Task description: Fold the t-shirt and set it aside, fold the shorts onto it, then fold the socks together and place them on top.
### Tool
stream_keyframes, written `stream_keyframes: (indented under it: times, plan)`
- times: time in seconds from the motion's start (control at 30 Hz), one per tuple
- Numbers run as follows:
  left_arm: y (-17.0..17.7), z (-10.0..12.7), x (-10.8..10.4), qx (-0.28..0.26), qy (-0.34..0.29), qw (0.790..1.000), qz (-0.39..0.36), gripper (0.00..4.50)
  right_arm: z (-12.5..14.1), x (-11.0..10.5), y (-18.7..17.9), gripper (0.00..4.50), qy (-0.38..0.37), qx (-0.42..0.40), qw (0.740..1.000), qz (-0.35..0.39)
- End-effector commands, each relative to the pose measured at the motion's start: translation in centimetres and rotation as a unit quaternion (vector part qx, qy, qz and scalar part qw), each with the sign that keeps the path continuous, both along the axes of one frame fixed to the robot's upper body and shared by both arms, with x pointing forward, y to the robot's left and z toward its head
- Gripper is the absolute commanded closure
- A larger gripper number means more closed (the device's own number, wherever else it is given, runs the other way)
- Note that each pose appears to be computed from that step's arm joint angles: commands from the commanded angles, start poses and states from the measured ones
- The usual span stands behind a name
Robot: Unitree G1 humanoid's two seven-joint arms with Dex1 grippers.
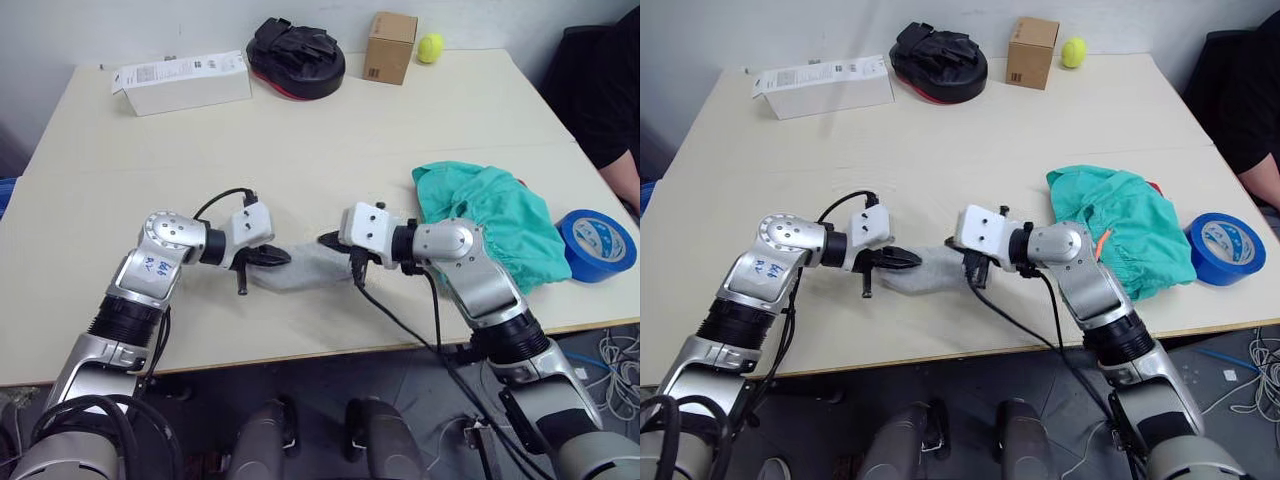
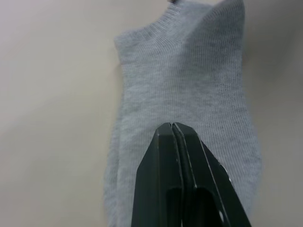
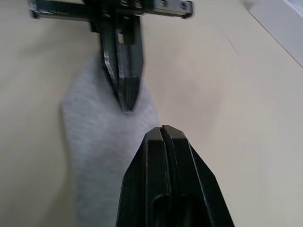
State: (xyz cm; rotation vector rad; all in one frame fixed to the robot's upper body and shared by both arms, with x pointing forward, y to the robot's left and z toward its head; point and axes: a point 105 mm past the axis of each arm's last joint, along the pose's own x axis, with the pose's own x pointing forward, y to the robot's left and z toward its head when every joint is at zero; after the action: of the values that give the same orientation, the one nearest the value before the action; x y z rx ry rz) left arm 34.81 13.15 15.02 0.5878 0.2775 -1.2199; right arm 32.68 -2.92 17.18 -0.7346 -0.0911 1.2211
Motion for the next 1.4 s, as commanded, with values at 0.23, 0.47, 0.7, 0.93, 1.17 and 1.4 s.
stream_keyframes:
  times: [0.23,0.47,0.7,0.93,1.17,1.4]
  plan:
    - [2.6,-0.2,-0.5,0.065,0.0,0.997,0.03,4.47,-5.3,2.3,-1.6,4.5,-0.021,-0.111,0.992,-0.053]
    - [4.5,-3.6,-0.3,0.119,0.011,0.992,0.047,4.47,-5.5,2.8,-3.5,4.5,-0.009,-0.125,0.989,-0.076]
    - [2.4,0.9,-0.2,0.012,-0.016,1.0,0.018,4.47,-2.8,2.5,-3.1,4.5,-0.004,-0.081,0.994,-0.075]
    - [-1.2,4.0,-1.5,-0.044,-0.005,0.998,-0.049,4.47,-0.5,1.9,-0.4,4.5,0.009,-0.034,0.998,-0.054]
    - [-1.8,-1.8,1.0,0.064,0.002,0.998,0.002,4.47,-3.3,2.6,1.0,4.5,0.013,-0.065,0.997,-0.05]
    - [1.3,-4.3,1.1,0.124,0.002,0.992,0.038,4.47,-4.6,3.1,-1.4,4.5,0.016,-0.093,0.993,-0.067]
